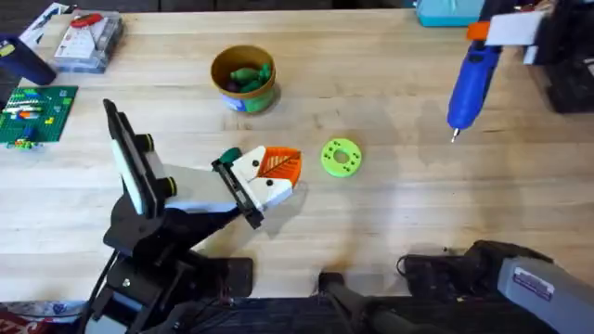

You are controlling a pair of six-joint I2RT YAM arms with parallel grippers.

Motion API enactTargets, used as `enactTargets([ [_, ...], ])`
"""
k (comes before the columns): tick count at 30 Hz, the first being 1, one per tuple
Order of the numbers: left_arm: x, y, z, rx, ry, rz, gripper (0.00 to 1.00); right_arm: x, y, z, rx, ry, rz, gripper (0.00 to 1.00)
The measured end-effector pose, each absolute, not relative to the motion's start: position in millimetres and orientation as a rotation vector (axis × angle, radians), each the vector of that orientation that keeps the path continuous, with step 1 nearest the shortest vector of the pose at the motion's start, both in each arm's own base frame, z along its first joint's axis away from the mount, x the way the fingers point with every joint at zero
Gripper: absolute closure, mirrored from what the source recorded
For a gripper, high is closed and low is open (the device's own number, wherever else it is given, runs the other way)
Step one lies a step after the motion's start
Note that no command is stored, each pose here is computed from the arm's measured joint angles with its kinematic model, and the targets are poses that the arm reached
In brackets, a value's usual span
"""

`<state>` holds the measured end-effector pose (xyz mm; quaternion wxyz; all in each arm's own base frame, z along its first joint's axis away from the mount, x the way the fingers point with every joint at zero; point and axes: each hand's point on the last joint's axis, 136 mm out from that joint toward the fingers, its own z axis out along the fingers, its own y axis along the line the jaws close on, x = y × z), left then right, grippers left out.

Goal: Pick up the gripper from the table and insert it into the empty holder that is missing its gripper. Then pick up a screw, insert it into the mounting hole, and use the screwdriver to tighten it. Finally, clean up the table by picking up the vegetable and placing it into the bucket.

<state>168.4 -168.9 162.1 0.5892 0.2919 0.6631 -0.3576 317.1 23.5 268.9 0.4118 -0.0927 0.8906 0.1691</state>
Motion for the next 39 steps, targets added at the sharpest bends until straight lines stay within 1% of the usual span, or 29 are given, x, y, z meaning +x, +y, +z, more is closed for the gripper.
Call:
enactTargets([
  [3,168.4,-168.9,162.2,0.68,1.544,-0.833,0.991,303.4,28.4,296.4,-0.251,2.148,0.406,0.951],
  [8,168.4,-168.9,162.1,0.68,1.544,-0.833,0.991,279.2,36.3,326.9,-0.266,2.046,0.387,0.951],
  [13,168.4,-168.9,162.2,0.68,1.544,-0.833,0.991,256.0,45.2,338.8,-0.279,2.008,0.408,0.951],
  [22,168.4,-168.9,162.2,0.68,1.544,-0.833,0.991,237.3,59.8,365.9,-0.355,1.87,0.432,0.951],
  [27,168.4,-168.9,162.2,0.68,1.544,-0.833,0.991,227.9,67.0,381.9,-0.377,1.68,0.419,0.95],
  [33,168.4,-168.9,162.2,0.68,1.544,-0.833,0.991,232.4,89.0,380.3,-0.407,1.481,0.533,0.949],
  [39,168.4,-168.9,162.2,0.68,1.544,-0.833,0.991,231.8,136.0,370.3,-0.514,1.359,0.719,0.951],
])
